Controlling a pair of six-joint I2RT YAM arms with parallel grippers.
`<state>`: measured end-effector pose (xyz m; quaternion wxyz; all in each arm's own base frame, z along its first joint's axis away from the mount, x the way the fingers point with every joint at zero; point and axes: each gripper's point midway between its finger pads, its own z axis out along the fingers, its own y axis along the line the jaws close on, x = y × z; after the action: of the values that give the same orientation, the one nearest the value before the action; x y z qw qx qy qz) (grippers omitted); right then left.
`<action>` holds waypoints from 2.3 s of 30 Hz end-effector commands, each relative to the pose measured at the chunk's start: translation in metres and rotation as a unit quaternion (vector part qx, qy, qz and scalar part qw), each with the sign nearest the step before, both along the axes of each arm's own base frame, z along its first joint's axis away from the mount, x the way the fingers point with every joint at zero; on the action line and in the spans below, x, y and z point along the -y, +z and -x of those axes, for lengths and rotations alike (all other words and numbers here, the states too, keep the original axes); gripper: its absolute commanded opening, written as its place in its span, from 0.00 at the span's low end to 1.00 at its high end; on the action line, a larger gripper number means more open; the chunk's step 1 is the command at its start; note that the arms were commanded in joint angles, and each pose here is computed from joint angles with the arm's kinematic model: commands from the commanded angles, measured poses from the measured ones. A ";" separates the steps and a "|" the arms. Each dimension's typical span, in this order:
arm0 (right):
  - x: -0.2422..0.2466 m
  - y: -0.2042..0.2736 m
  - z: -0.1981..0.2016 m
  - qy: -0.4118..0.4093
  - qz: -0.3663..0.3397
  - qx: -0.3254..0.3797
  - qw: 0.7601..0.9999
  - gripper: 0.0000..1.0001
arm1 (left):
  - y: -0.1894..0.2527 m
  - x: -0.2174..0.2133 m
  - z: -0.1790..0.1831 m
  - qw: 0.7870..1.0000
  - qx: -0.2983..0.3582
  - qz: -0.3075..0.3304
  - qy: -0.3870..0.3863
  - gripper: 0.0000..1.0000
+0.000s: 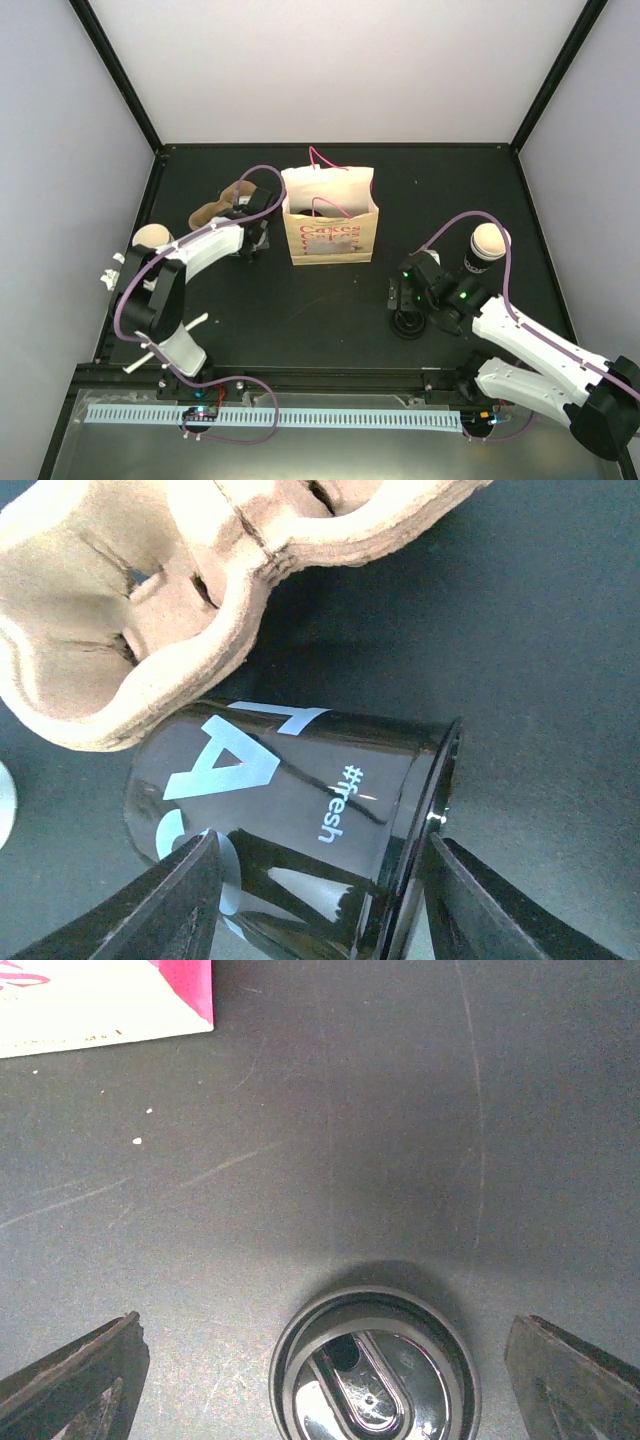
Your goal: Pack the takeout coffee
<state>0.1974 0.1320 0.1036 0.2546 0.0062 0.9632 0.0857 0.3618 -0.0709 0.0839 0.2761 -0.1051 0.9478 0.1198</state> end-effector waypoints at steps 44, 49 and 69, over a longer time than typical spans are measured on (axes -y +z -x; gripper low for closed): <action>0.010 -0.022 0.015 -0.029 0.080 -0.105 0.991 1.00 | 0.066 0.050 0.149 0.960 -0.110 0.245 -0.081 0.01; 0.006 -0.035 0.026 -0.023 0.081 -0.124 0.989 1.00 | 0.051 0.089 0.176 0.926 -0.140 0.329 -0.124 0.02; 0.002 -0.065 0.039 -0.027 0.075 -0.156 0.985 0.89 | 0.029 0.178 0.198 0.889 -0.184 0.373 -0.193 0.02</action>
<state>0.1588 0.1285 0.0432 0.1014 0.0171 0.9947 0.0014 0.1489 -0.2360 0.0976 0.0304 0.0197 0.9627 -0.2680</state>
